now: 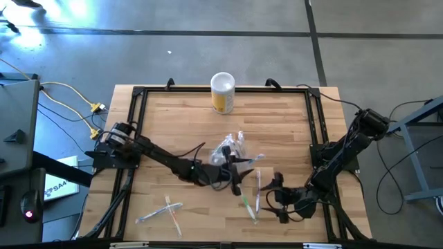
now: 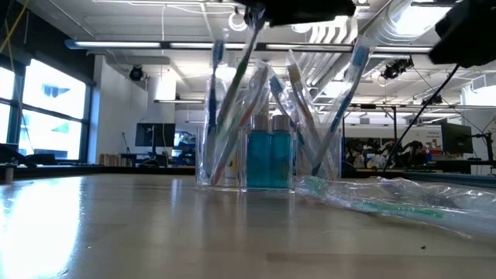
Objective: Pick & Place toothbrushing station
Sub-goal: Put the purple toothbrush into the right part of the transparent organizer
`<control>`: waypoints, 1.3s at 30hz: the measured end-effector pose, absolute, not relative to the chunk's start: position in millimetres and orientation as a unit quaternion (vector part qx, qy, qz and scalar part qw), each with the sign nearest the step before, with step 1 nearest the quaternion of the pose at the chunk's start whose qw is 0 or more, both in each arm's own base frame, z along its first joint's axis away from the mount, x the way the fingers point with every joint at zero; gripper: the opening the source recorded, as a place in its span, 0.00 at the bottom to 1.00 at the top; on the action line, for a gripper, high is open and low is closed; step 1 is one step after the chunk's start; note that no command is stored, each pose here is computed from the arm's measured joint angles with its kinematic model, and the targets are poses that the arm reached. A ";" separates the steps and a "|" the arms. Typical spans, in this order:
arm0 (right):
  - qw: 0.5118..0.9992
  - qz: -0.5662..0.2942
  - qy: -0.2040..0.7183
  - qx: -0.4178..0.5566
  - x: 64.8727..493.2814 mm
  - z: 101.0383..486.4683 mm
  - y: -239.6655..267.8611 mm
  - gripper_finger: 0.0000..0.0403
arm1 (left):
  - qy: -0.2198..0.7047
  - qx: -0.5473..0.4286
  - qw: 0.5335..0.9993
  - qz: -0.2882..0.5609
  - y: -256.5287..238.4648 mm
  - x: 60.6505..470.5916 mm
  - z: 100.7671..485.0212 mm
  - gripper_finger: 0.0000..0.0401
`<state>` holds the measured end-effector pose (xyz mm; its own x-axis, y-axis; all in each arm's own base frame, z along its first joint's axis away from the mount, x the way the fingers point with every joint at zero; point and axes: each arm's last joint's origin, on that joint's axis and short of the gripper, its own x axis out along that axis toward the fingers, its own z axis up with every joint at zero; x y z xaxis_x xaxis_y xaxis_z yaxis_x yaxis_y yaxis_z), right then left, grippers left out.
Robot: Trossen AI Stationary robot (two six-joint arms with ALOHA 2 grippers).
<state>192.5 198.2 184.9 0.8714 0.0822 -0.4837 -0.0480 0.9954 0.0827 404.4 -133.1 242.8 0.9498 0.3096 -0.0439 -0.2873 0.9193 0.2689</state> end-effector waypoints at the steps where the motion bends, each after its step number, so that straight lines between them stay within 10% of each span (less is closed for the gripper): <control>1: 0.963 0.051 0.261 0.039 192.2 184.5 199.3 0.80 | 0.046 0.142 0.976 0.158 -137.6 404.2 246.3 0.41; 39: 0.948 0.109 0.288 0.083 191.3 184.9 204.0 0.80 | 0.117 0.084 0.981 0.133 -127.8 418.9 266.5 0.41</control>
